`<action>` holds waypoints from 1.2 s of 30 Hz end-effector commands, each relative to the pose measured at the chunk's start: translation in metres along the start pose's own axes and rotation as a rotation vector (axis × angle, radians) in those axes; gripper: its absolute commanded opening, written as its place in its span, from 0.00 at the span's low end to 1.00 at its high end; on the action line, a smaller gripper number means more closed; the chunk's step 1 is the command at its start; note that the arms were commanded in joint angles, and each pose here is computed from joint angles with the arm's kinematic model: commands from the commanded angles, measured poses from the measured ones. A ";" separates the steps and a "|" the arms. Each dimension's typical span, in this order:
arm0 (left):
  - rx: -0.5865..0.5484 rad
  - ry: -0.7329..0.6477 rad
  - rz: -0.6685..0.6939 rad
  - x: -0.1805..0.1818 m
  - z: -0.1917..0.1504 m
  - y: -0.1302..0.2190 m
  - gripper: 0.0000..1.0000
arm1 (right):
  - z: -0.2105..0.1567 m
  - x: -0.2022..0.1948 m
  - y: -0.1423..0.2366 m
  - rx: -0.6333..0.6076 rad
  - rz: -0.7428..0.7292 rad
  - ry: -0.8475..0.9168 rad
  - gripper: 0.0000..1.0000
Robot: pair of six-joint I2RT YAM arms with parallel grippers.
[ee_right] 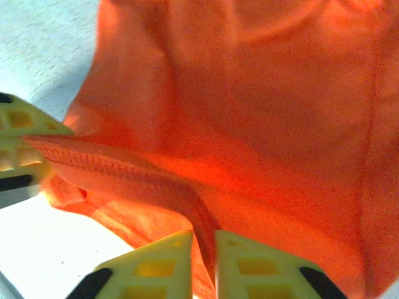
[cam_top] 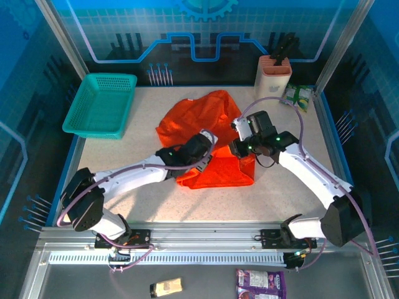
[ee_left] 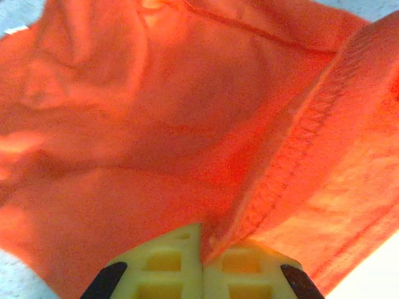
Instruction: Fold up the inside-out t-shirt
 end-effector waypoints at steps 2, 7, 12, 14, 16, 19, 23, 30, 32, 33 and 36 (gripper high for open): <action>0.079 0.076 -0.309 -0.021 0.025 0.026 0.00 | -0.002 -0.010 0.017 -0.014 -0.135 -0.137 0.25; 0.150 0.097 -0.341 -0.020 0.039 0.034 0.00 | -0.026 0.030 0.036 -0.111 -0.050 -0.210 0.22; 0.169 0.097 -0.348 -0.019 0.050 0.044 0.00 | -0.051 0.090 0.021 -0.269 -0.037 -0.022 0.04; 0.161 0.097 -0.360 -0.019 0.054 0.049 0.00 | -0.058 0.106 0.004 -0.279 -0.026 0.001 0.00; 0.156 0.098 -0.381 -0.020 0.056 0.056 0.00 | -0.060 0.121 -0.017 -0.292 -0.024 0.039 0.00; 0.154 0.100 -0.409 -0.022 0.057 0.066 0.00 | -0.059 0.129 -0.047 -0.308 -0.052 0.048 0.00; 0.152 0.102 -0.424 -0.021 0.054 0.078 0.00 | -0.046 0.125 -0.077 -0.377 -0.111 0.026 0.00; 0.151 0.113 -0.467 -0.021 0.050 0.097 0.00 | -0.025 0.098 -0.126 -0.465 -0.171 -0.009 0.00; 0.153 0.113 -0.476 -0.022 0.049 0.103 0.00 | -0.022 0.086 -0.135 -0.476 -0.182 -0.031 0.00; 0.154 0.113 -0.478 -0.021 0.049 0.106 0.00 | -0.021 0.080 -0.138 -0.488 -0.182 -0.041 0.00; 0.158 0.116 -0.493 -0.022 0.049 0.113 0.00 | -0.016 0.066 -0.147 -0.485 -0.177 -0.057 0.00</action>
Point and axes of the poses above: each hand's point on the last joint's axis, 136 mm out from that joint toward the fingers, its own y axis back along the fingers, its own x axis along the line the jaws close on, z = x × y, the point moved 5 cm from there along y, back along the fingers, and after that the axes turned 14 degrees about y, right-handed, at the moved point
